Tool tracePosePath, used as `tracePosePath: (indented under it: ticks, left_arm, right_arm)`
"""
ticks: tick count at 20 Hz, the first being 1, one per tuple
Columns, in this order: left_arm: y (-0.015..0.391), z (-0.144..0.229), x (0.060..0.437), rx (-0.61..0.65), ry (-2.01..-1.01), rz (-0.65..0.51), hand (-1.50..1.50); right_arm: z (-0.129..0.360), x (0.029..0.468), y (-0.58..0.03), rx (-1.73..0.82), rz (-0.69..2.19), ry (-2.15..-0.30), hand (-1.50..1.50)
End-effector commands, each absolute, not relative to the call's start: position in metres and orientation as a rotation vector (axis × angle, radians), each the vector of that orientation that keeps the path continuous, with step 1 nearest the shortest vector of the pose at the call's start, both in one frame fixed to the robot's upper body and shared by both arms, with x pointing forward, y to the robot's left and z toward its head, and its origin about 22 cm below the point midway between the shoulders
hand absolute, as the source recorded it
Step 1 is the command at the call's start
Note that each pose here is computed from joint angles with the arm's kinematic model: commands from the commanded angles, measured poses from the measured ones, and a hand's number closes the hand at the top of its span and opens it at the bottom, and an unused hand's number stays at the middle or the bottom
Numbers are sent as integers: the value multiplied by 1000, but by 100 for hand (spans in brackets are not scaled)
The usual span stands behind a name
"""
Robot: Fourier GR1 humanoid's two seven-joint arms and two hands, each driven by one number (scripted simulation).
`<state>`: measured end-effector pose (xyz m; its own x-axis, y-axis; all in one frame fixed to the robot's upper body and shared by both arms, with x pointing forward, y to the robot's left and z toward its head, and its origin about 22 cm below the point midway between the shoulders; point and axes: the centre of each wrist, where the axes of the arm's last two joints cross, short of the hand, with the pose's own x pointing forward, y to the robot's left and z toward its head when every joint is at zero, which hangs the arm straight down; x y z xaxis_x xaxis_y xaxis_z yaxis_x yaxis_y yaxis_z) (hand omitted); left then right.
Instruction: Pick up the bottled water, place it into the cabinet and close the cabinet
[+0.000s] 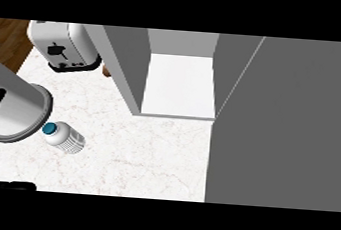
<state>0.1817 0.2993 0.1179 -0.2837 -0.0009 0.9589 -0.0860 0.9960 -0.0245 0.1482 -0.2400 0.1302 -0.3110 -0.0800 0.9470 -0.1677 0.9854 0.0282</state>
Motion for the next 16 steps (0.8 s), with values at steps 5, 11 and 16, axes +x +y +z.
tracePosePath:
  ticks: [5, 11, 16]
  left_arm:
    - [285, 114, 143, 85, -1776, 120, -150]
    - [300, 114, 147, 138, -1747, 128, -150]
    - [302, 82, 147, 174, -1728, 146, -150]
  right_arm:
    - [149, 99, -242, 215, 94, -1849, -150]
    - [154, 79, -241, 222, 87, -1834, -150]
    - [132, 80, -243, 210, 70, -1831, -150]
